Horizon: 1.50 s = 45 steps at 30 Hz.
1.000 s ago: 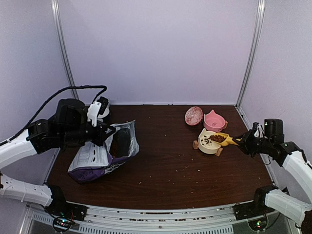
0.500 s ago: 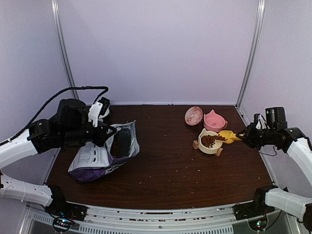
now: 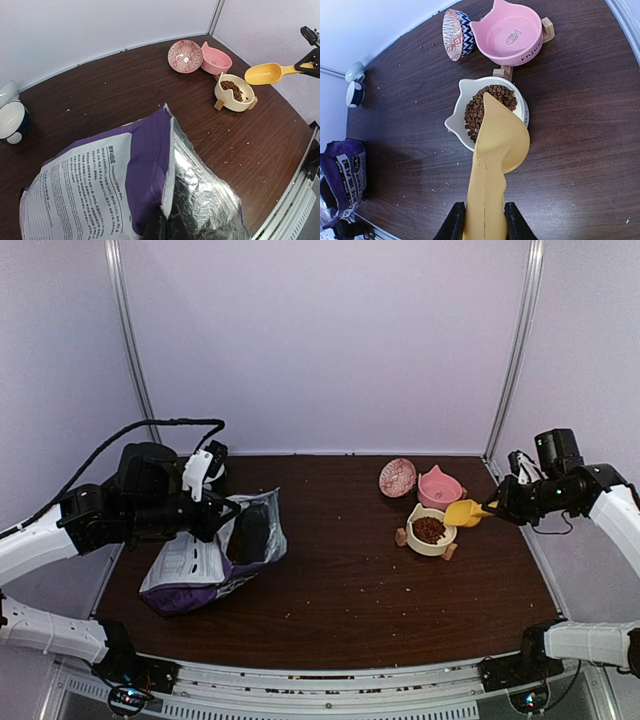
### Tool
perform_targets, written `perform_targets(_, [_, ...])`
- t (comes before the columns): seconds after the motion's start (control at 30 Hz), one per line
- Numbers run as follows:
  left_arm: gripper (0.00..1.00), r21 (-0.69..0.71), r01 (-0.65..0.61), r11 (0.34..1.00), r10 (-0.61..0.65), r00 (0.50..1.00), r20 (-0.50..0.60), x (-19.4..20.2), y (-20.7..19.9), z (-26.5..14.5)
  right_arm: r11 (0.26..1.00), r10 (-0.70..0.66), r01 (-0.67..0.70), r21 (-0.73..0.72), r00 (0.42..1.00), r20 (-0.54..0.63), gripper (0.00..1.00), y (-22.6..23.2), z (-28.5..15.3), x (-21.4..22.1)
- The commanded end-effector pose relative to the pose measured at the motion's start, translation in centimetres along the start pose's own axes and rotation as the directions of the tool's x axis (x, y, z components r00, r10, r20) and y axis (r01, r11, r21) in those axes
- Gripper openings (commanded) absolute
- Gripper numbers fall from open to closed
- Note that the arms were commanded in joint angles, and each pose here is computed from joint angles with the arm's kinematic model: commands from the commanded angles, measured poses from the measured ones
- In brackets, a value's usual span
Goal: Serve the pet food
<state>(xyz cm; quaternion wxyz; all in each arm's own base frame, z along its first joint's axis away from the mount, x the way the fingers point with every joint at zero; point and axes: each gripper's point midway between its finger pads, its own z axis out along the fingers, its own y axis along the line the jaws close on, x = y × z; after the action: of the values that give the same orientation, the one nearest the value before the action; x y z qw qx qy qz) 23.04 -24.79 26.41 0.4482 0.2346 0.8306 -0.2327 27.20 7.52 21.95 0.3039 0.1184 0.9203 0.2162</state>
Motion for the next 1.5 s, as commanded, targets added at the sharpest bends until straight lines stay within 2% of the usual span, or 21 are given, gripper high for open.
perform_targets(0.0, [0.00, 0.066, -0.007, 0.998, -0.004, 0.987, 0.161, -4.8, -1.4, -1.4, 0.987, -0.131, 0.129, 0.099, 0.991, 0.008, 0.07, 0.1, -0.6, -0.7])
perform_targets(0.13, [0.00, 0.067, -0.009, 0.998, -0.002, 0.987, 0.161, -4.7, -1.3, -1.6, 0.969, -0.204, 0.197, 0.150, 0.979, 0.030, 0.07, 0.2, -1.1, -1.4])
perform_targets(0.23, [0.00, 0.081, -0.018, 0.997, 0.004, 0.987, 0.160, -4.7, -1.6, -1.6, 0.964, -0.242, 0.230, 0.133, 0.967, 0.077, 0.07, 1.3, -2.4, -2.2])
perform_targets(0.33, [0.00, 0.124, -0.039, 0.992, 0.018, 0.986, 0.168, -4.8, -2.4, -1.7, 0.967, -0.256, 0.255, 0.030, 0.958, 0.125, 0.07, 3.8, -4.0, -2.6])
perform_targets(0.4, [0.00, 0.180, -0.070, 0.981, 0.038, 0.984, 0.177, -5.0, -3.5, -1.7, 0.956, -0.251, 0.266, -0.121, 0.960, 0.125, 0.06, 7.0, -4.8, -1.9])
perform_targets(0.53, [0.00, 0.291, -0.113, 0.950, 0.062, 0.982, 0.181, -5.4, -5.9, -1.5, 0.847, -0.291, 0.311, -0.431, 0.950, 0.114, 0.07, 15.0, -6.4, 1.6])
perform_targets(0.63, [0.00, 0.332, -0.137, 0.933, 0.086, 0.982, 0.165, -5.6, -7.3, -0.9, 0.709, -0.286, 0.313, -0.632, 0.947, 0.148, 0.07, 20.5, -8.5, 3.7])
perform_targets(0.7, [0.00, 0.340, -0.144, 0.930, 0.095, 0.983, 0.157, -5.8, -8.0, -0.6, 0.630, -0.297, 0.314, -0.710, 0.942, 0.154, 0.06, 22.9, -9.7, 5.2])
perform_targets(0.77, [0.00, 0.344, -0.147, 0.927, 0.099, 0.983, 0.152, -5.9, -8.4, -0.2, 0.587, -0.319, 0.325, -0.742, 0.935, 0.157, 0.07, 24.3, -10.4, 6.5])
perform_targets(0.87, [0.00, 0.346, -0.150, 0.926, 0.104, 0.984, 0.147, -6.0, -8.8, 0.2, 0.583, -0.367, 0.336, -0.740, 0.921, 0.130, 0.07, 25.1, -9.3, 8.5])
perform_targets(1.1, [0.00, 0.360, -0.155, 0.920, 0.109, 0.984, 0.143, -6.1, -9.5, 0.4, 0.624, -0.497, 0.417, -0.661, 0.865, 0.076, 0.07, 26.2, -4.7, 12.3])
perform_targets(1.2, [0.00, 0.363, -0.149, 0.920, 0.106, 0.985, 0.137, -6.0, -9.8, 0.6, 0.702, -0.548, 0.494, -0.513, 0.835, 0.054, 0.07, 26.0, -1.3, 13.1])
perform_targets(1.27, [0.00, 0.363, -0.142, 0.921, 0.099, 0.986, 0.135, -5.9, -10.0, 0.8, 0.771, -0.552, 0.542, -0.335, 0.830, 0.073, 0.06, 25.4, 1.1, 12.2])
perform_targets(1.33, [0.00, 0.358, -0.127, 0.925, 0.087, 0.988, 0.127, -5.6, -10.0, 1.2, 0.810, -0.544, 0.555, -0.190, 0.831, 0.113, 0.06, 25.3, 3.2, 11.6])
perform_targets(1.47, [0.00, 0.386, -0.112, 0.915, 0.072, 0.990, 0.119, -5.4, -10.9, 2.1, 0.859, -0.473, 0.497, -0.124, 0.863, 0.180, 0.05, 27.0, 8.5, 12.4])
